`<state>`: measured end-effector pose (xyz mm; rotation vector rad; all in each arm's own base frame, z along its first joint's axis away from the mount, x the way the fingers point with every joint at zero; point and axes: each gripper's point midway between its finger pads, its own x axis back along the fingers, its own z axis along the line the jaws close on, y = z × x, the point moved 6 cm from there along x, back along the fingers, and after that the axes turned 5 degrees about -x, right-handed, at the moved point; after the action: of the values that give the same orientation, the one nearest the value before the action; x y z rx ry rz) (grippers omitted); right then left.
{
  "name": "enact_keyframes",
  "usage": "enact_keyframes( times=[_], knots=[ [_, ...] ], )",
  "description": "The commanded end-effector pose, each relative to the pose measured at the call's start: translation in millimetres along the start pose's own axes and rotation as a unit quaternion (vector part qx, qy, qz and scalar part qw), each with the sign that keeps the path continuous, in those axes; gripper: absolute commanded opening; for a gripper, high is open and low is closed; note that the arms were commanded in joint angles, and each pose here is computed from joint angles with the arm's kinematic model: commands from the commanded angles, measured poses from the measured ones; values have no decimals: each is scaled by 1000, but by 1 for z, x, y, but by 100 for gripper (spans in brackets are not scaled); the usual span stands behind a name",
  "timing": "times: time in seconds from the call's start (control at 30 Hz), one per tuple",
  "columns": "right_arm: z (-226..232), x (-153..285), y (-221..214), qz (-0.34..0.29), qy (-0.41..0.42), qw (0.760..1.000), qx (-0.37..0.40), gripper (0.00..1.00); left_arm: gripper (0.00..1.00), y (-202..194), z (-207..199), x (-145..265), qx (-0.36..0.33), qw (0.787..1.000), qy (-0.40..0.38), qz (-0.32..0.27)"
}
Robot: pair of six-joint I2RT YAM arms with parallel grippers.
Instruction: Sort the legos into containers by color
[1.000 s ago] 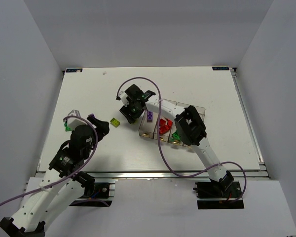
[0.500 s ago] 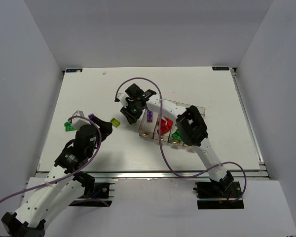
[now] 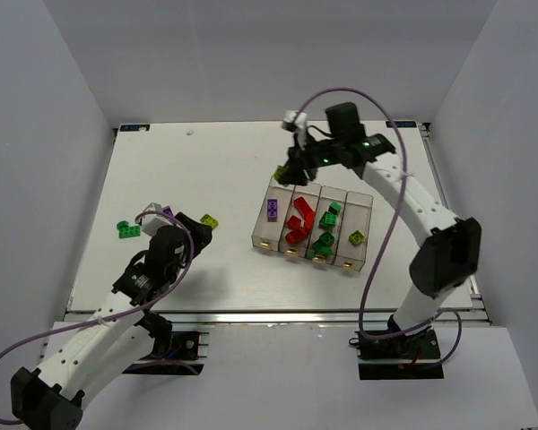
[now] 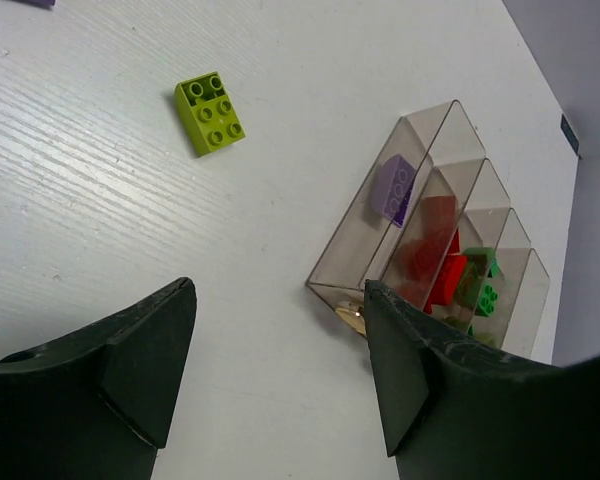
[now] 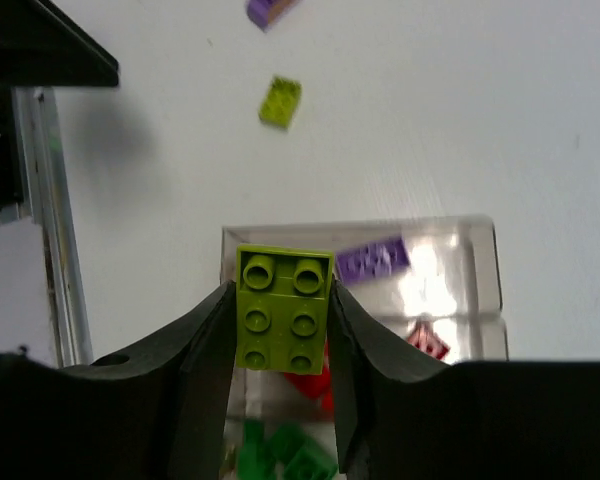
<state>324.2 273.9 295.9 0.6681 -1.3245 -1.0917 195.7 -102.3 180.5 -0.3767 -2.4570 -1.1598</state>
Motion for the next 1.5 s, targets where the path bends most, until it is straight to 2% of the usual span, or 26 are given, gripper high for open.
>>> enact_keyframes(
  times=[0.0,0.03,0.1,0.13,0.27,0.33,0.63,0.73,0.87,0.93,1.03,1.07,1.17,1.37,1.43,1.47],
  knots=[
    [-14,25,-44,16,-32,998,-57,0,77,5,-10,-4,7,1000,-10,-4],
    [-22,38,-71,27,-56,994,-89,0,77,5,-11,-5,7,1000,-12,0],
    [-28,66,-88,29,-107,989,-95,0,78,4,-13,-10,4,1000,-5,8],
    [-26,68,-112,46,-116,985,-117,0,79,2,-15,-12,2,1000,-7,15],
    [-22,92,-146,62,-172,973,-140,0,82,2,-21,-24,-9,999,-4,37],
    [-23,96,-157,68,-187,968,-151,0,86,2,-24,-31,-17,999,-5,47],
    [-34,113,-193,86,-247,947,-188,3,88,9,-30,-41,-27,998,-5,63],
    [-34,114,-204,93,-246,945,-194,10,89,9,-26,-42,-25,998,3,65],
    [-36,112,-213,98,-249,943,-197,25,93,10,-23,-44,-21,997,11,74],
    [-39,111,-216,102,-250,942,-199,29,93,10,-20,-45,-23,996,18,80],
    [-42,109,-218,105,-251,941,-201,42,94,13,-18,-49,-24,995,33,86],
    [-43,109,-218,105,-251,941,-201,52,94,14,-17,-50,-24,995,37,88],
    [-45,111,-217,107,-257,940,-196,68,94,16,-15,-56,-25,994,52,95],
    [-46,120,-195,84,-265,946,-164,72,97,21,-10,-72,-28,988,93,116],
    [-45,123,-184,71,-265,951,-144,79,97,23,-10,-81,-29,986,107,125],
    [-45,125,-179,63,-267,952,-133,89,97,23,-9,-84,-31,985,112,129]
  ],
)
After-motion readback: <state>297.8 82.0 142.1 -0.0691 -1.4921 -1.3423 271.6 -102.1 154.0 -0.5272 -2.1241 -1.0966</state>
